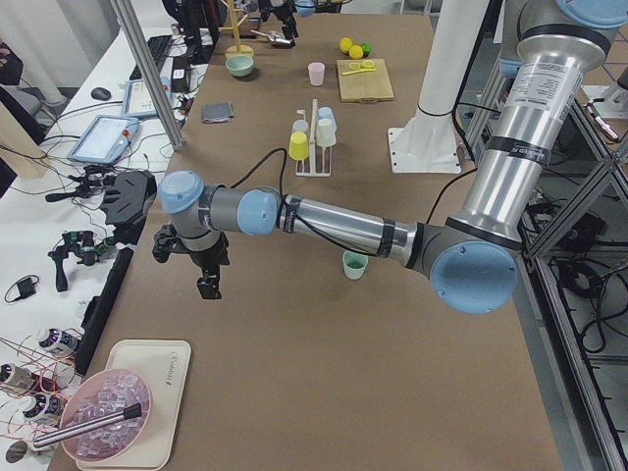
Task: Place cup on cup holder
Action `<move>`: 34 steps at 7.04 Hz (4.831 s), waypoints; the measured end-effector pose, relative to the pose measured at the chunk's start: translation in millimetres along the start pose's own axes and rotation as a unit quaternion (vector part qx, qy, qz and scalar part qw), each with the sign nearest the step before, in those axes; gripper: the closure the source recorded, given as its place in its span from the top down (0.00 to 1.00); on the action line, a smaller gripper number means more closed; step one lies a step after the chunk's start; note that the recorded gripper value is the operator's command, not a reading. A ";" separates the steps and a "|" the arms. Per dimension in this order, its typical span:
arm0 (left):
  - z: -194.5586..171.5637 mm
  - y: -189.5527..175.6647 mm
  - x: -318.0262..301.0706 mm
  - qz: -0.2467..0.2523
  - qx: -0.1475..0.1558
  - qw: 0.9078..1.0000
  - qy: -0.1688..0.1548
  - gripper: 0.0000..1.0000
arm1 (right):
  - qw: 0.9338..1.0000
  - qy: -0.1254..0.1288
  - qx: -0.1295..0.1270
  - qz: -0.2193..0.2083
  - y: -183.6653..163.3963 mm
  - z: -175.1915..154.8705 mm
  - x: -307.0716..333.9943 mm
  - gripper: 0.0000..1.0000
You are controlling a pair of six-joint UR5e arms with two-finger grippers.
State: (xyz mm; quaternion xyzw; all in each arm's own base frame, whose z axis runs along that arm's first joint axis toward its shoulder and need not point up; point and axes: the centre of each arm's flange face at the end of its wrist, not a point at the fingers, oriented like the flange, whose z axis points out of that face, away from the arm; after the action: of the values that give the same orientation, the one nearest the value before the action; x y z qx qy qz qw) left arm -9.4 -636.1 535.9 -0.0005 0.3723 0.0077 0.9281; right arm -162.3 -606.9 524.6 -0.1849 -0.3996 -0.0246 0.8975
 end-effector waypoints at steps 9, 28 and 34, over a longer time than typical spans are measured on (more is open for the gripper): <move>27.1 -88.7 96.5 -0.010 -0.077 0.994 -0.073 0.98 | 0.991 0.030 -0.124 -0.033 -49.9 96.1 -93.0 0.95; 214.2 134.6 254.5 0.052 -0.330 0.930 -0.154 0.98 | 0.971 0.036 -0.236 -0.025 -15.1 172.7 -92.9 0.40; 251.1 180.0 248.6 0.068 -0.367 0.912 -0.172 0.98 | 0.975 0.017 -0.221 -0.027 -20.4 154.8 -90.3 0.34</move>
State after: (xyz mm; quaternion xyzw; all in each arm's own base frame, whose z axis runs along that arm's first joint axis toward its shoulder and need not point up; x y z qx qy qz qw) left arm 341.1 -451.0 546.4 -0.3146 0.1773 0.2064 0.9094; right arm -337.2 -580.8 560.2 -0.3672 -0.3740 -0.1397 0.8401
